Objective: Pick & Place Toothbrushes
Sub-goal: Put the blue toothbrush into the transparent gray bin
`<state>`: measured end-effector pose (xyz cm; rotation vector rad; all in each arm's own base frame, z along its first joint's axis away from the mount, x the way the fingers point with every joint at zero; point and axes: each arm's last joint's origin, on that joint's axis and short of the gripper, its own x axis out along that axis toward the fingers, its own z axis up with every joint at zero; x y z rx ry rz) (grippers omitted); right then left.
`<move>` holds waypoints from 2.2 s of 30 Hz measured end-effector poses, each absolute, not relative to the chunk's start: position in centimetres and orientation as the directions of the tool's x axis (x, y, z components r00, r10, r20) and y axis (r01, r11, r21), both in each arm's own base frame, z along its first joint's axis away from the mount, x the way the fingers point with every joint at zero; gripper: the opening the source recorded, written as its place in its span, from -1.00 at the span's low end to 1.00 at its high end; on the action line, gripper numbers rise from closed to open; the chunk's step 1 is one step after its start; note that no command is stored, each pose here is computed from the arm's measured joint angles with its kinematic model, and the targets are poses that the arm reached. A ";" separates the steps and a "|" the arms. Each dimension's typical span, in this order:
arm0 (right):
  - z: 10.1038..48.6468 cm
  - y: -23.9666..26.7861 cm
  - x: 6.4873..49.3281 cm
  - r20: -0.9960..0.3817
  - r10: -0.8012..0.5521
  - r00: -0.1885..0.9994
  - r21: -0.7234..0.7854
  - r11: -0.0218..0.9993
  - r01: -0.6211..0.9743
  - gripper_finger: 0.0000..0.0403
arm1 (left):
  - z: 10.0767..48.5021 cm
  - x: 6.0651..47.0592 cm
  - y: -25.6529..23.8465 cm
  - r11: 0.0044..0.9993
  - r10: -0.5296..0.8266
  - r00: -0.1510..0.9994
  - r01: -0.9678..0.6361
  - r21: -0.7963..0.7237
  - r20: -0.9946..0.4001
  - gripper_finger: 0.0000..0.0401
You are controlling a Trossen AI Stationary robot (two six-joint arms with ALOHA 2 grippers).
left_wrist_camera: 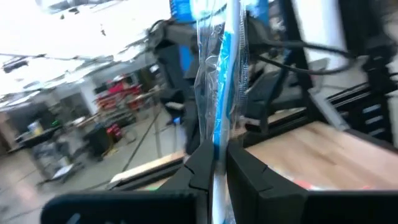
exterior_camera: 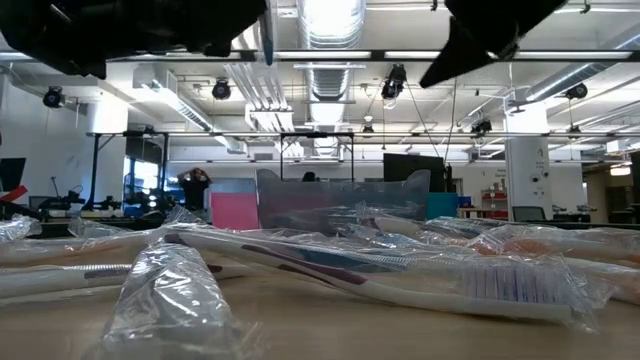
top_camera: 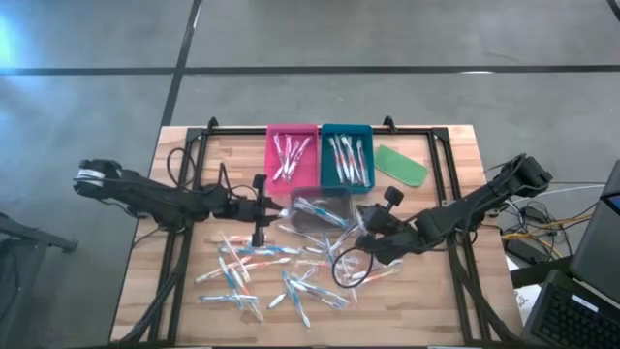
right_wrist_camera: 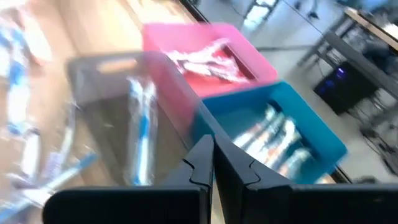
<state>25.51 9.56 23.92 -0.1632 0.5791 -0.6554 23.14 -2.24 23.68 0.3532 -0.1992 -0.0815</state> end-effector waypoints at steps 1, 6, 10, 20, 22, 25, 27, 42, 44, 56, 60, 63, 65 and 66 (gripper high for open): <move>24.1 9.7 25.8 -0.453 -0.599 0.661 -0.312 0.800 0.512 -0.96 | 23.6 23.3 -2.3 0.934 -0.130 0.974 0.057 0.354 0.187 -0.85; 24.8 10.5 27.0 -0.431 -0.463 0.775 -0.246 0.886 0.393 -0.96 | 22.9 24.1 -2.4 0.933 -0.144 0.965 0.058 0.355 0.220 -0.85; 25.4 11.2 27.7 -0.406 -0.313 0.859 -0.198 0.947 0.252 -0.96 | 22.5 24.6 -2.5 0.934 -0.143 0.956 0.045 0.355 0.255 -0.85; 27.1 11.8 28.5 -0.270 -0.240 0.933 -0.232 0.956 0.179 -0.96 | 21.6 26.9 -2.8 0.932 -0.167 0.952 0.067 0.356 0.257 -0.85; 27.2 12.0 28.4 -0.261 -0.231 0.937 -0.246 0.955 0.167 -0.96 | 21.4 27.6 -2.9 0.929 -0.182 0.951 0.083 0.360 0.251 -0.85; 27.1 12.4 28.3 -0.270 -0.191 0.944 -0.228 0.965 0.130 -0.96 | 21.2 28.5 -3.0 0.925 -0.204 0.950 0.107 0.364 0.238 -0.85; 27.1 12.5 28.3 -0.277 -0.160 0.947 -0.213 0.972 0.102 -0.96 | 21.0 29.0 -3.1 0.924 -0.212 0.950 0.117 0.365 0.231 -0.85; 27.1 12.4 28.3 -0.277 -0.158 0.948 -0.269 0.960 0.082 -0.74 | 20.7 31.6 -3.5 0.944 -0.256 0.939 0.193 0.266 0.228 -0.85; 27.1 12.2 28.4 -0.275 -0.164 0.947 -0.269 0.959 0.088 -0.66 | 20.8 31.7 -3.5 0.946 -0.256 0.939 0.196 0.257 0.229 -0.85; 27.5 11.1 29.0 -0.242 -0.197 0.950 -0.243 0.960 0.137 -0.34 | 20.3 32.6 -3.6 0.946 -0.255 0.943 0.198 0.256 0.212 -0.85; 27.5 11.1 29.0 -0.244 -0.183 0.952 -0.231 0.965 0.126 -0.26 | 20.5 32.7 -3.6 0.944 -0.254 0.942 0.192 0.270 0.219 -0.85; 27.5 11.2 29.0 -0.248 -0.160 0.955 -0.219 0.970 0.106 -0.21 | 21.0 33.0 -3.6 0.942 -0.250 0.939 0.179 0.284 0.237 -0.85; 27.5 11.2 29.0 -0.248 -0.155 0.956 -0.223 0.970 0.099 -0.18 | 21.3 33.2 -3.7 0.942 -0.249 0.938 0.177 0.285 0.240 -0.85; 27.5 11.2 29.0 -0.248 -0.152 0.957 -0.227 0.969 0.095 -0.17 | 21.3 33.4 -3.7 0.942 -0.249 0.940 0.180 0.285 0.231 -0.85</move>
